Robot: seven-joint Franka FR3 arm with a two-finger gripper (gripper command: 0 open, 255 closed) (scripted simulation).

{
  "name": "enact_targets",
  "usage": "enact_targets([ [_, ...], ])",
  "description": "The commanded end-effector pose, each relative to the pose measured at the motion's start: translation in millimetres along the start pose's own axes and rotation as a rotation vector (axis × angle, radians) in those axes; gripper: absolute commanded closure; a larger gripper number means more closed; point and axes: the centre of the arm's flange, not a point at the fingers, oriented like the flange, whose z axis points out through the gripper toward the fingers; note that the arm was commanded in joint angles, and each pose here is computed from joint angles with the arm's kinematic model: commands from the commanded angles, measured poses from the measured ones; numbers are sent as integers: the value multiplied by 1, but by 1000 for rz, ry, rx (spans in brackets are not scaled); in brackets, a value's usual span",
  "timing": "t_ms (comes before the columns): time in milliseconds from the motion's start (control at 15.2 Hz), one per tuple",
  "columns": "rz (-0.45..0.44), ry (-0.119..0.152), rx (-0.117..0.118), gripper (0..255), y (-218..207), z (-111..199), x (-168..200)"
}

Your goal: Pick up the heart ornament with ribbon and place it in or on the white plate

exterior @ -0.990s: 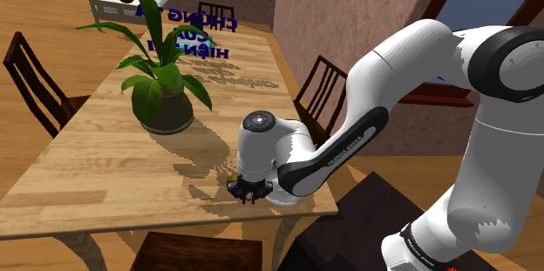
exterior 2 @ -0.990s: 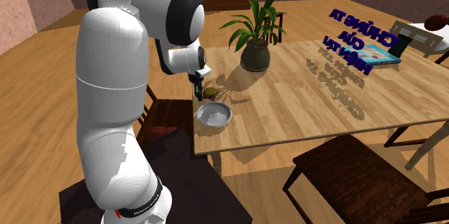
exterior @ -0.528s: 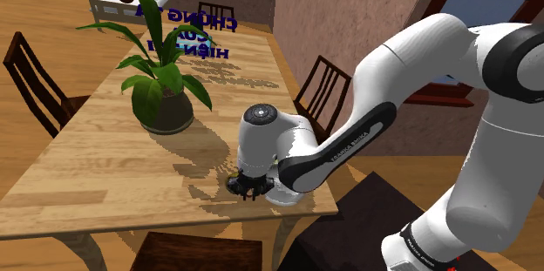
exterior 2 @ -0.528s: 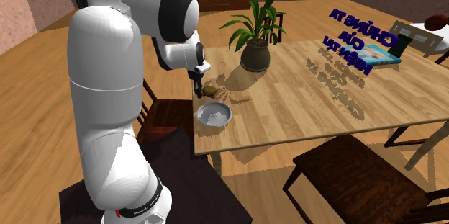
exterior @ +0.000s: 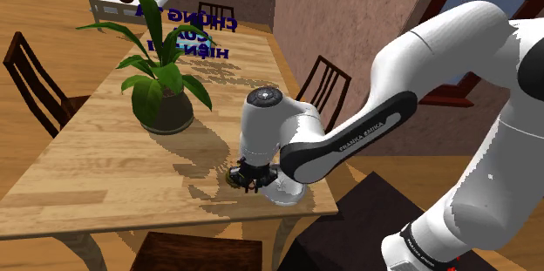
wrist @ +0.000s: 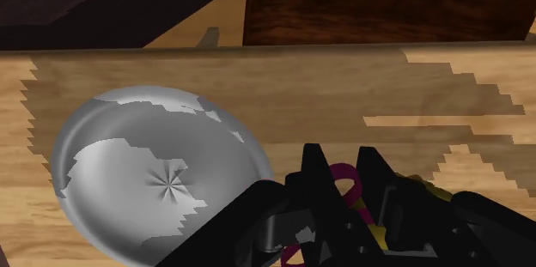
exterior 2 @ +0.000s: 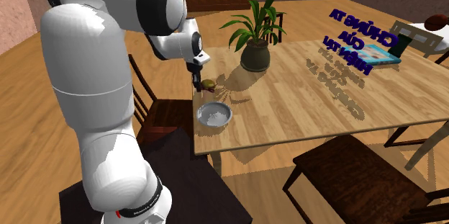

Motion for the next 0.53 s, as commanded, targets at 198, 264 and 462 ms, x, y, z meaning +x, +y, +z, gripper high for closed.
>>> enact_targets([
  [198,0,-1,0,255,0,-26,2],
  [264,0,-1,0,255,0,-26,2],
  [462,0,-1,0,255,39,-25,8],
])
